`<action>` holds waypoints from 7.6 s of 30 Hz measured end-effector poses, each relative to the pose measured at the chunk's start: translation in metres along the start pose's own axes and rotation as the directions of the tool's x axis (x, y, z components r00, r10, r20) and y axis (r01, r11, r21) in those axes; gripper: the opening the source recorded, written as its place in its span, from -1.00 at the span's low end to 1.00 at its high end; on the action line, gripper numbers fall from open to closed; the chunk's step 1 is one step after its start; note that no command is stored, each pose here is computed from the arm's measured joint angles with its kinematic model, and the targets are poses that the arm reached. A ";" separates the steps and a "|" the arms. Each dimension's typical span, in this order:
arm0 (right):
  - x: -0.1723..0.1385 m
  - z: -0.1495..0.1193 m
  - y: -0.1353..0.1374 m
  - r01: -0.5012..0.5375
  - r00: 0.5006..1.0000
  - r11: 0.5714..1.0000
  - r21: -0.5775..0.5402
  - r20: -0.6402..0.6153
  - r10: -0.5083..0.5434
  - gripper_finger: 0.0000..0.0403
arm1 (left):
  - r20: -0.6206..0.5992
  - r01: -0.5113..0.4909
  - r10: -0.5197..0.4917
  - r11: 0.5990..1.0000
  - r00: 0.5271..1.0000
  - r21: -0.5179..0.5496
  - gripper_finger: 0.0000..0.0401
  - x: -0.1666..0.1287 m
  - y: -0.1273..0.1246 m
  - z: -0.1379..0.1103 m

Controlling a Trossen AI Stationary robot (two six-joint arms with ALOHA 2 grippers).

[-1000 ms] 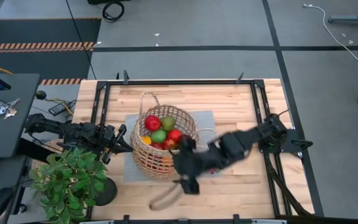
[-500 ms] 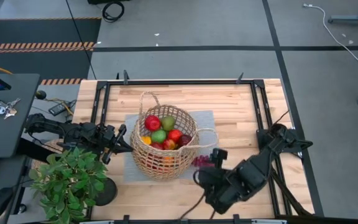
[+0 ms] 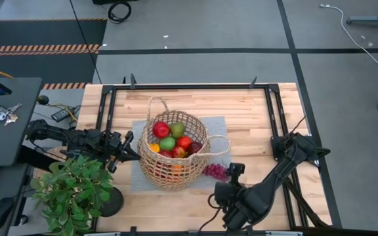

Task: Build produce basket
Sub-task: Put the purple grapes into the basket

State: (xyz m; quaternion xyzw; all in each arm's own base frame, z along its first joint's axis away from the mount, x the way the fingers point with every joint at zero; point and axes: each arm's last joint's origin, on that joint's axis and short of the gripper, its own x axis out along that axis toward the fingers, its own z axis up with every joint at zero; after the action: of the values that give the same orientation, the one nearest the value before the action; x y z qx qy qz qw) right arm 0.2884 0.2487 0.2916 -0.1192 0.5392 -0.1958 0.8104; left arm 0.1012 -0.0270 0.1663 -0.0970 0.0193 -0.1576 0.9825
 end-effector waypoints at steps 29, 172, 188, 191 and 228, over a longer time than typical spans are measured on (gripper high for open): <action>0.104 -0.124 -0.028 -0.146 0.946 0.939 0.311 0.322 0.041 0.71 | 0.001 0.000 0.000 1.000 1.000 0.001 -0.86 0.000 0.000 0.000; -0.002 0.019 -0.132 0.303 0.414 0.950 -0.083 0.909 -0.053 0.14 | 0.001 0.000 0.000 1.000 1.000 0.000 -0.86 0.000 0.000 0.000; 0.009 0.022 -0.144 0.509 0.487 0.856 -0.092 0.851 -0.198 0.13 | 0.001 0.000 0.000 1.000 1.000 0.000 -0.86 0.000 0.000 0.000; 0.017 0.025 -0.160 0.378 0.530 0.905 0.194 0.756 -0.383 0.13 | 0.002 0.000 0.000 1.000 1.000 0.001 -0.86 0.000 0.000 0.000; 0.071 -0.070 0.065 -0.451 0.642 0.832 -0.323 0.530 0.554 0.52 | -0.002 0.000 0.000 1.000 1.000 0.000 -0.82 0.000 0.000 0.000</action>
State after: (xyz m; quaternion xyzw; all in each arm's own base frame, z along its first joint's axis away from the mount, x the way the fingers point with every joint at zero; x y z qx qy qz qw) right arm 0.2605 0.2764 0.1797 -0.0852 0.2774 0.1306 0.9480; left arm 0.1012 -0.0270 0.1662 -0.0967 0.0204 -0.1575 0.9826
